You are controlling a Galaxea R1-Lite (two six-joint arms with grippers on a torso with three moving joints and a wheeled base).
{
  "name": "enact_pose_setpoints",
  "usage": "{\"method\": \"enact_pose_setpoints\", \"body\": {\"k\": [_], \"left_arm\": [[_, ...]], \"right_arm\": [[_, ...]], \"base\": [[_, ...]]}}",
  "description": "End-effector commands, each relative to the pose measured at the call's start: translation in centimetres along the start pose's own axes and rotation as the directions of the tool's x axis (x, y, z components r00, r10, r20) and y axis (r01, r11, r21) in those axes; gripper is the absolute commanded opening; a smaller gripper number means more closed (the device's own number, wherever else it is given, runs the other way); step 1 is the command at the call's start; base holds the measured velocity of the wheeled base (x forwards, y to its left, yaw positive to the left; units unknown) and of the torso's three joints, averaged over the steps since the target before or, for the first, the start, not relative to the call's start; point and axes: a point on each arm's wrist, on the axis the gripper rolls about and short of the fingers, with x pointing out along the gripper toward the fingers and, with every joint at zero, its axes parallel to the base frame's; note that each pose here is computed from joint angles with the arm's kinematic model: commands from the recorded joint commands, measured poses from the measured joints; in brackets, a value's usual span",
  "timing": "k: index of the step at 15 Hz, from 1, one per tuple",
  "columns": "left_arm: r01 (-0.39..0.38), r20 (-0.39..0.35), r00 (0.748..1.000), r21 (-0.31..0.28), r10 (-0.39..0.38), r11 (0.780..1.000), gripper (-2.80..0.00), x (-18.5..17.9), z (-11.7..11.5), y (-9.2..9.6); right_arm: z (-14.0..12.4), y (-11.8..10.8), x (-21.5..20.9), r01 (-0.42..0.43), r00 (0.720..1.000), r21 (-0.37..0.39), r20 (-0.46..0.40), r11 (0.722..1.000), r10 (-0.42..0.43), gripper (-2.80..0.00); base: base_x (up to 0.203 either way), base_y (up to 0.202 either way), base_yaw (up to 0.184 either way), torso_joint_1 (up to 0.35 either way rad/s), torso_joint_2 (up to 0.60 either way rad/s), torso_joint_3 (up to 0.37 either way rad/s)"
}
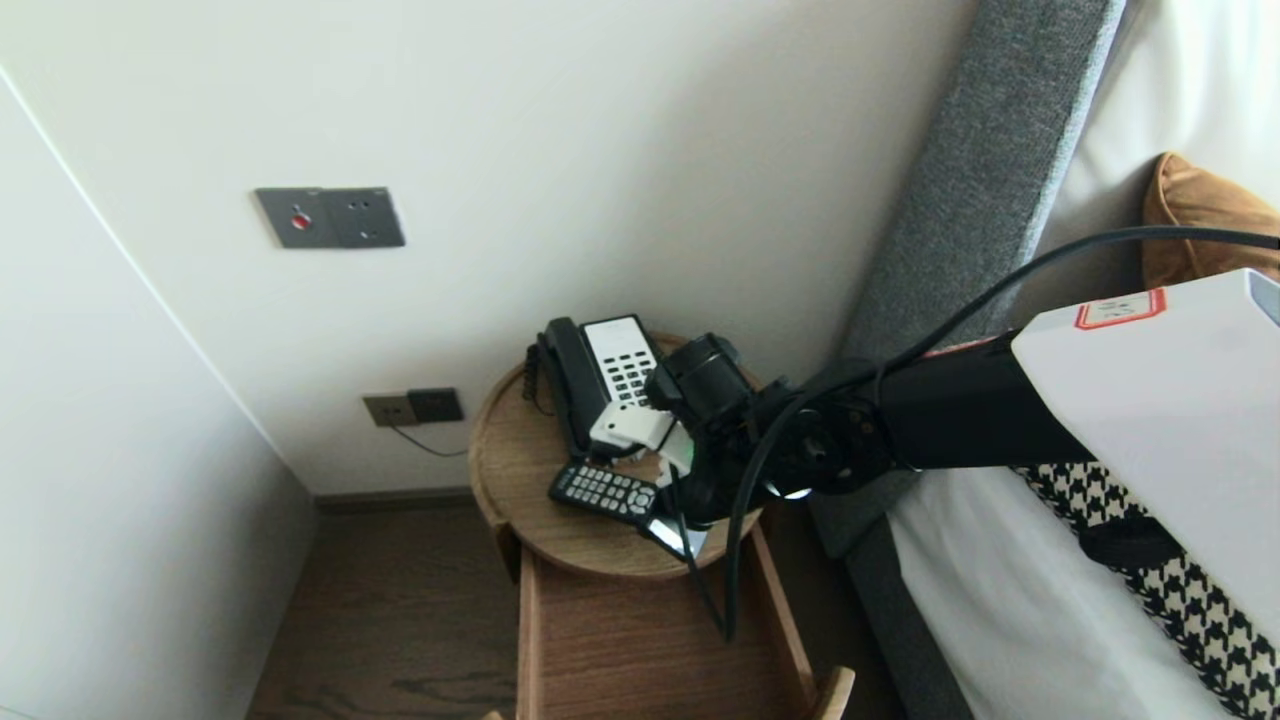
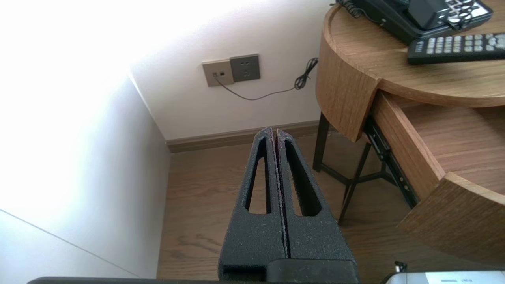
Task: Take the remote control out of the drawer one by one and place them on the table
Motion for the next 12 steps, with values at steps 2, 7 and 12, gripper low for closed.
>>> {"method": "enact_pose_setpoints", "body": {"k": [2,7,12], "left_arm": [[0.000,0.001,1.000,0.001,0.000,1.000,-2.80,0.0,0.0,0.0],[0.000,0.000,1.000,0.001,0.000,1.000,-2.80,0.0,0.0,0.0],[0.000,-0.001,1.000,0.002,0.000,1.000,-2.80,0.0,0.0,0.0]], "right_arm": [[-0.3,-0.1,1.2,-0.003,1.000,-0.004,-0.021,1.000,0.003,-2.80],[-0.7,-1.0,2.2,0.010,0.999,0.014,-0.034,1.000,-0.009,-2.80],[-0.1,-1.6,3.0,0.015,0.999,0.016,-0.029,1.000,-0.014,-2.80]], "base": [[0.000,0.000,0.000,0.000,0.00,0.000],[0.000,0.000,0.000,0.000,0.00,0.000],[0.000,0.000,0.000,0.000,0.00,0.000]]}}
